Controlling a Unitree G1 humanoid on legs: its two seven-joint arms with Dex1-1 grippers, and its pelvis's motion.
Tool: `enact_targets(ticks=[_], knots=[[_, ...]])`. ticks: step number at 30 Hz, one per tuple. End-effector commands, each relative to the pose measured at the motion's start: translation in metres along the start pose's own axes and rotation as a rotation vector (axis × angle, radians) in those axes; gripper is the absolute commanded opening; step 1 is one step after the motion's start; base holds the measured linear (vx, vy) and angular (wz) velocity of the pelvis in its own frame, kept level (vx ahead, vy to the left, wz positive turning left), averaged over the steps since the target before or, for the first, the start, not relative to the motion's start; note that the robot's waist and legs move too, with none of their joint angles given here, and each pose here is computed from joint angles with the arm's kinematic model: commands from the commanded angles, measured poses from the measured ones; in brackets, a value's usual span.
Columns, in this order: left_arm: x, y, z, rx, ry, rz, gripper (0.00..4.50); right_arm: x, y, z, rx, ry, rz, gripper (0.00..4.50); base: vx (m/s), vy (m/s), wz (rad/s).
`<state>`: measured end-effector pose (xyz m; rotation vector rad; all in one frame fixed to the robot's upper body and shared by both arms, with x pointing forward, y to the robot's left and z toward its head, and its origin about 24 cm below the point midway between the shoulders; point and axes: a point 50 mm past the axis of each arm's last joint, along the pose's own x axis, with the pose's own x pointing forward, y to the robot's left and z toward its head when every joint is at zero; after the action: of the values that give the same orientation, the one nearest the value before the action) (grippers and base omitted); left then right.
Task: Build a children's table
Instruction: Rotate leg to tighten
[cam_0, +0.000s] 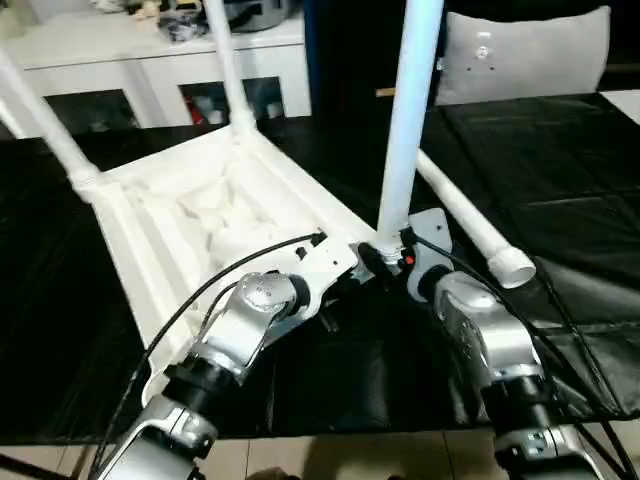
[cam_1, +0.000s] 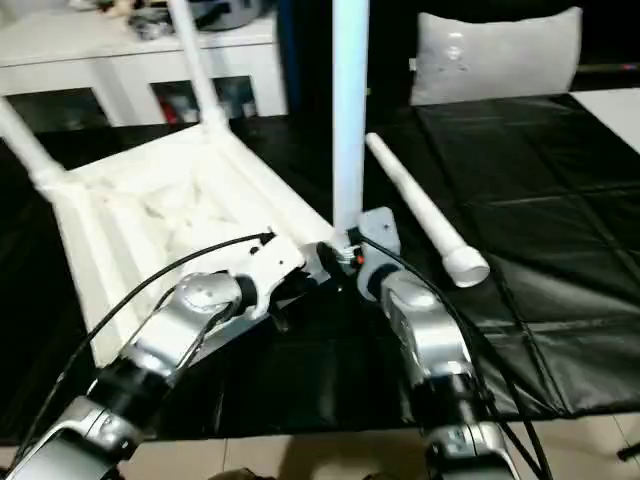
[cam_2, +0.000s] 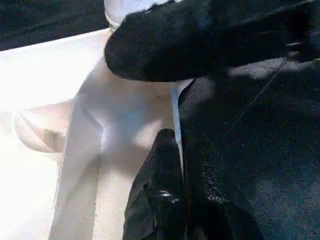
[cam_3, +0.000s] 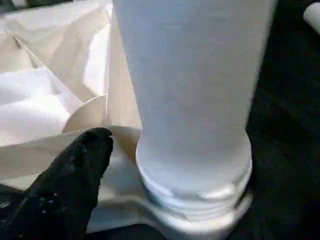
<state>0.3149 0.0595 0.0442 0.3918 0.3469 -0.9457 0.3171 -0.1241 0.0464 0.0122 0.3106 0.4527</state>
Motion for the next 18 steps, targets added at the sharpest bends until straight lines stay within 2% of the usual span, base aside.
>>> enact_targets(ticks=[1,3,4,6,8,10,11,12,14,15,18], knots=[[-0.003,0.012,0.015,0.047,-0.067,0.078,0.00,-0.001,0.005,-0.008,0.037,0.032,0.025,4.45,0.000,0.000,0.00],[0.000,0.017,0.015,0.023,-0.077,0.112,0.00,-0.012,-0.002,-0.009,0.045,0.021,0.007,4.45,0.000,0.000,0.00],[0.002,0.020,0.017,-0.003,-0.101,0.135,0.00,-0.019,-0.005,-0.008,0.018,0.001,0.009,4.45,0.000,0.000,0.00],[0.002,0.021,0.020,-0.032,-0.135,0.133,0.54,-0.025,-0.007,-0.008,-0.021,-0.007,0.002,4.50,0.000,0.000,0.00],[0.000,0.019,0.023,-0.043,-0.160,0.110,0.54,-0.029,-0.011,-0.009,-0.050,-0.013,-0.021,4.50,0.000,0.000,0.00],[-0.003,0.016,0.027,-0.035,-0.197,0.093,0.89,-0.033,-0.013,-0.006,-0.052,-0.054,-0.041,4.50,0.000,0.000,0.00],[-0.003,0.016,0.027,-0.035,-0.197,0.093,0.98,-0.033,-0.013,-0.006,-0.052,-0.054,-0.041,4.50,0.000,0.000,0.00],[-0.010,0.017,0.029,-0.017,-0.229,0.116,0.98,-0.036,-0.012,-0.001,-0.037,-0.096,-0.031,4.50,0.000,0.000,0.00],[-0.015,0.018,0.028,-0.014,-0.235,0.130,1.16,-0.038,-0.009,0.001,-0.031,-0.099,-0.020,4.50,0.000,0.000,0.00],[-0.019,0.019,0.027,-0.011,-0.230,0.139,1.29,-0.037,-0.007,0.001,-0.047,-0.096,-0.003,4.50,0.000,0.000,0.00],[-0.031,0.025,0.022,-0.006,-0.217,0.176,1.29,-0.037,-0.001,-0.002,-0.087,-0.079,0.027,4.50,0.000,0.000,0.00]])
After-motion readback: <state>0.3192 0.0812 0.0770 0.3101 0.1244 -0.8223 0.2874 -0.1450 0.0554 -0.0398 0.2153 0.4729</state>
